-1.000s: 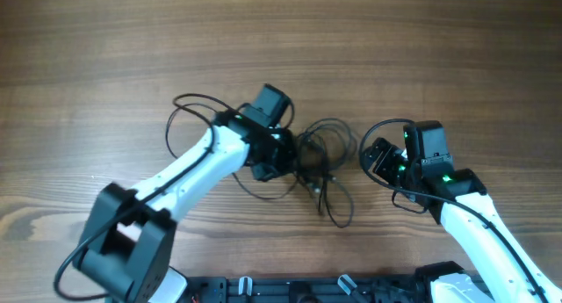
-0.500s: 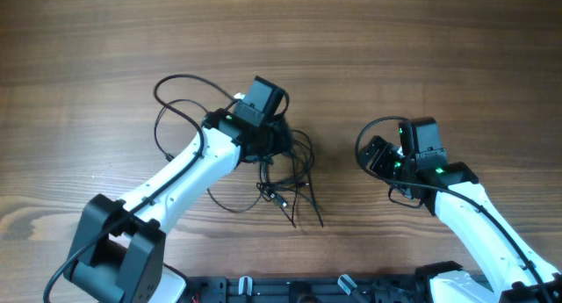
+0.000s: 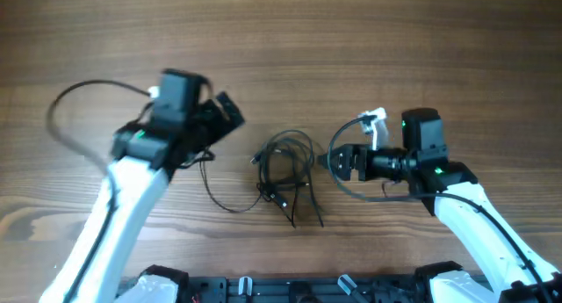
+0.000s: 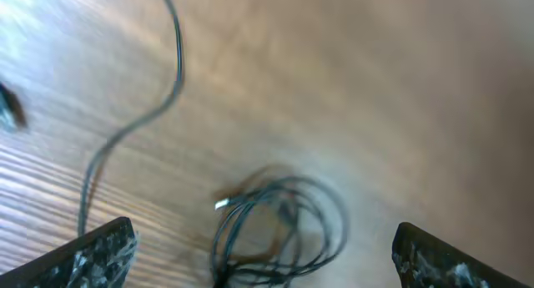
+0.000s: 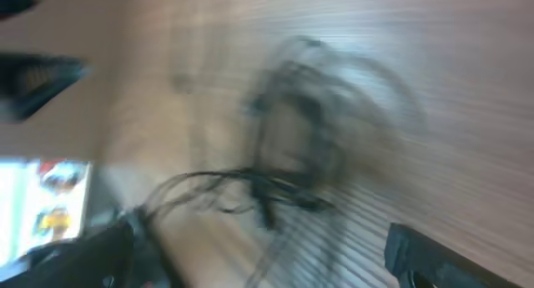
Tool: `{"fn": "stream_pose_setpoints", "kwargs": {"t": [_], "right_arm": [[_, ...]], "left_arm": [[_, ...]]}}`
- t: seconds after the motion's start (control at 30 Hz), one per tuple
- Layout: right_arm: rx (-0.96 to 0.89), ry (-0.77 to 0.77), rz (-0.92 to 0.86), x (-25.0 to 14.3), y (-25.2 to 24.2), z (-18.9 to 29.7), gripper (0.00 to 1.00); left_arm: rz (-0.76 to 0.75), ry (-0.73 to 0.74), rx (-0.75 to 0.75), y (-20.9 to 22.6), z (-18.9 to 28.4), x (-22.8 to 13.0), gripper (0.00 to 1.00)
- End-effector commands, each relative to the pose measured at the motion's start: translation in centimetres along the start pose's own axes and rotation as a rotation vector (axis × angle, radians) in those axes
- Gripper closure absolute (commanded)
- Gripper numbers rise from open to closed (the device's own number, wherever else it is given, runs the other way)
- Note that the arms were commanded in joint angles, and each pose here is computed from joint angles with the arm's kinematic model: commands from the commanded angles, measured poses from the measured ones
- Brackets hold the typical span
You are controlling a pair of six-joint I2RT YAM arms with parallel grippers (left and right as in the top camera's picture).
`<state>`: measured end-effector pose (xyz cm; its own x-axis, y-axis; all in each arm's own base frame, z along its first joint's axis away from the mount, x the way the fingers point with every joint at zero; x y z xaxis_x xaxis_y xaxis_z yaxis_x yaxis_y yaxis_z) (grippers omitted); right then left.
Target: Untangle cables
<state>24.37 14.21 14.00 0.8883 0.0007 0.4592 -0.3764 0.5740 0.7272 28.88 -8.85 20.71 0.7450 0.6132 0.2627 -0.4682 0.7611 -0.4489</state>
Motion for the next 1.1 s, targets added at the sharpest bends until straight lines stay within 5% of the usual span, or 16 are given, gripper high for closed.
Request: {"fn": "stream_pose_setpoints", "kwargs": {"t": [0.0, 0.43, 0.5, 0.6, 0.7, 0.8, 1.07], "right_arm": [[0.275, 0.006, 0.231, 0.5, 5.6, -0.9, 0.05], [-0.348, 0.072, 0.635, -4.7, 7.0, -7.3, 0.01], [-0.485, 0.099, 0.648, -5.1, 5.3, -7.0, 0.10], [-0.508, 0.103, 0.578, -5.4, 4.8, -6.9, 0.63], [-0.559, 0.062, 0.464, -5.0, 4.1, -6.4, 0.92], [-0.736, 0.016, 0.254, -4.5, 0.9, -4.3, 0.95], [-0.885, 0.006, 0.041, -3.5, -4.3, -2.2, 0.95]], "left_arm": [[0.061, -0.127, -0.099, 0.4, 4.9, 1.3, 0.00], [0.070, -0.178, -0.009, 2.7, 6.8, 0.6, 0.00], [0.071, -0.158, 0.001, 2.7, 6.2, 0.5, 0.00], [0.071, -0.093, -0.004, 2.4, 5.2, 0.1, 0.00], [0.073, -0.032, -0.006, 2.1, 4.2, -0.4, 0.00], [0.079, 0.042, 0.009, 2.1, 3.0, -1.0, 0.00], [0.100, 0.197, 0.041, 2.0, -0.1, -2.1, 0.00]]}}
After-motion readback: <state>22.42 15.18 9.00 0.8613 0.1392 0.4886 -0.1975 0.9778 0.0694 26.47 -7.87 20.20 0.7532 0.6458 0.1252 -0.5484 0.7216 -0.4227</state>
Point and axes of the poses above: each gripper's point midway between its finger pads, its own z axis back along the fingers, its own y axis along the line the jaws close on, x = y × z, the point moved 5 cm from there along z, back along the fingers, and after that the axes turned 4 degrees about z, right-handed, at the moved point
